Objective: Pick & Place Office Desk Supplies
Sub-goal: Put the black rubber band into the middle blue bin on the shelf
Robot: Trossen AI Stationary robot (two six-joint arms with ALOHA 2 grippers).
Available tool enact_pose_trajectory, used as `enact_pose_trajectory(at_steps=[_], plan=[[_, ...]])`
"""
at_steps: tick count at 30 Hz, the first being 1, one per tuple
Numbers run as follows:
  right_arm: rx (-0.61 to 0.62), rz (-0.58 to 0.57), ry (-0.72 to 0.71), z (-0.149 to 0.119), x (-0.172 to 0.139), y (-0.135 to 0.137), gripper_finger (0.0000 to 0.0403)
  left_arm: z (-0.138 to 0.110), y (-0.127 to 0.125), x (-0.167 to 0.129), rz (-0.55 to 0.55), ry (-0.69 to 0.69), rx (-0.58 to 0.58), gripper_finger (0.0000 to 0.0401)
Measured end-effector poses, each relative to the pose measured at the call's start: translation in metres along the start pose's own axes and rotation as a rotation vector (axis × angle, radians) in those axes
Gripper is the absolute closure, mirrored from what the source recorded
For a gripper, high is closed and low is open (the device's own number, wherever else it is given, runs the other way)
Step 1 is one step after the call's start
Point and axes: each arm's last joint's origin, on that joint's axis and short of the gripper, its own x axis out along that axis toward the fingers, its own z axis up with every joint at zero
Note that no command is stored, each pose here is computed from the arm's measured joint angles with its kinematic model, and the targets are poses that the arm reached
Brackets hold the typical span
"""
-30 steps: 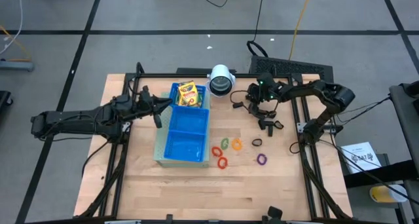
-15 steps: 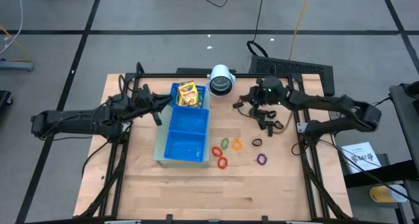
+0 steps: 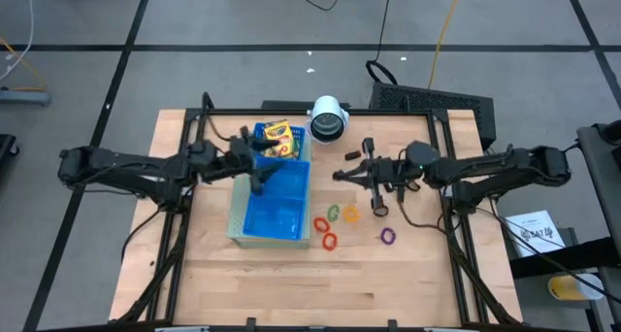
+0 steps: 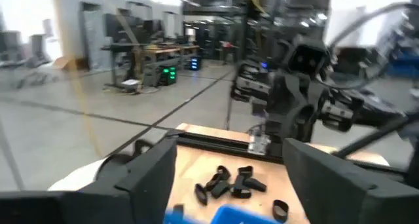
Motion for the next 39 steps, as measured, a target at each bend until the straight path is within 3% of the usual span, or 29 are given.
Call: enact_pose_trajectory(at_steps=[7,14,22,30,34,39], plan=[[-0.007,0.013,-0.144,-0.001,0.015,0.007,0.0402,0.005,-0.033,0.05,-0.173,0.035,0.194,0.0094],[0.015,0.01,-0.175,-0.007,0.02,0.007,0.0403,-0.001,-0.051,0.085,-0.206,0.063,0.256,0.011],[0.012,0.014,-0.235,0.002,0.026,0.008,0.0403,-0.005,-0.053,0.091,-0.207,0.073,0.26,0.0115],[0.041,0.023,-0.184,-0.01,0.054,0.004,0.0403,-0.006,-0.048,0.092,-0.179,0.09,0.251,0.0126],[0.038,0.022,-0.195,-0.008,0.053,0.003,0.0403,-0.009,-0.047,0.092,-0.141,0.125,0.254,0.0158],[0.04,0.026,-0.173,-0.007,0.052,0.004,0.0403,-0.009,-0.047,0.092,-0.156,0.125,0.266,0.0257]])
